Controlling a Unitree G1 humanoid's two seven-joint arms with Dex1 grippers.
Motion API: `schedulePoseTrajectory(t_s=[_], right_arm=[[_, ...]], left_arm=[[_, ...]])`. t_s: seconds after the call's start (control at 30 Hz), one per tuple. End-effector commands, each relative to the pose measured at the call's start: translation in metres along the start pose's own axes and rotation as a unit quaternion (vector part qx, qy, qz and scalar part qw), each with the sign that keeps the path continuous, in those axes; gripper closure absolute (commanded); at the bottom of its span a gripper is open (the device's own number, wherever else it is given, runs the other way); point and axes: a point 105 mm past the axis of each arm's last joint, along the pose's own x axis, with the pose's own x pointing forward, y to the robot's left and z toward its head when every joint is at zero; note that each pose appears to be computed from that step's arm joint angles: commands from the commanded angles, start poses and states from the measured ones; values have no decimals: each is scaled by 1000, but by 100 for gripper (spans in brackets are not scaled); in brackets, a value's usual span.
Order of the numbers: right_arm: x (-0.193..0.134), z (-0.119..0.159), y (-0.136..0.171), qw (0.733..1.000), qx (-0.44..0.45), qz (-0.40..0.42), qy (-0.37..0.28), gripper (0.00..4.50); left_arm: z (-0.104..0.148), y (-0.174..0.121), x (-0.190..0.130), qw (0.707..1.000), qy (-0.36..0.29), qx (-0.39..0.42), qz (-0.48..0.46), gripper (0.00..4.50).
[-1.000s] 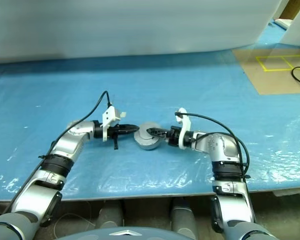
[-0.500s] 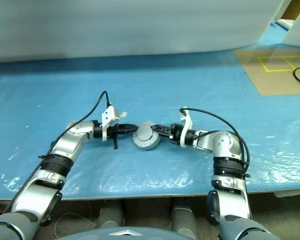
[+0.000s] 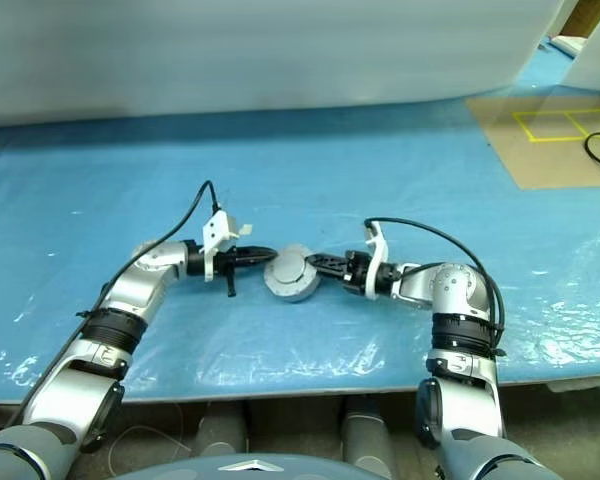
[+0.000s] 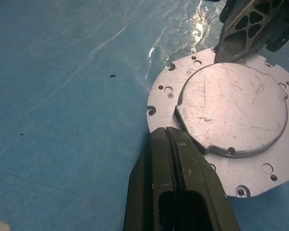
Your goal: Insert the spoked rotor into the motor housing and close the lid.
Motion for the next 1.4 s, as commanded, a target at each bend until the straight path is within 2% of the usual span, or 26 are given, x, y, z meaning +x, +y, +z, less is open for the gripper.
schedulePoseTrajectory(t_s=[0.03,0.13,0.23,0.53,0.7,0.87,1.1,1.2,1.4], right_arm=[[6,-13,18,998,-9,47,37,283],[5,-15,14,998,-6,42,40,283],[3,-19,16,998,-7,49,50,330],[0,-26,14,997,-10,44,66,335],[1,-19,12,998,4,52,44,335],[-1,-3,23,994,39,105,-7,335],[-7,23,30,982,80,153,-81,335],[-5,26,30,980,84,155,-92,335],[-1,27,33,977,90,163,-100,335]], left_arm=[[-13,-6,2,1000,24,-9,-5,450],[-15,-6,2,1000,25,-8,-5,450],[-14,-6,2,1000,24,-8,-3,450],[-12,-4,1,1000,14,-13,9,450],[0,-5,-3,997,-31,-72,2,450],[13,5,-24,987,-88,-129,36,450],[7,3,-57,964,-132,-219,75,450],[5,-1,-65,949,-158,-259,90,392],[16,-10,-64,894,-248,-362,90,186]])
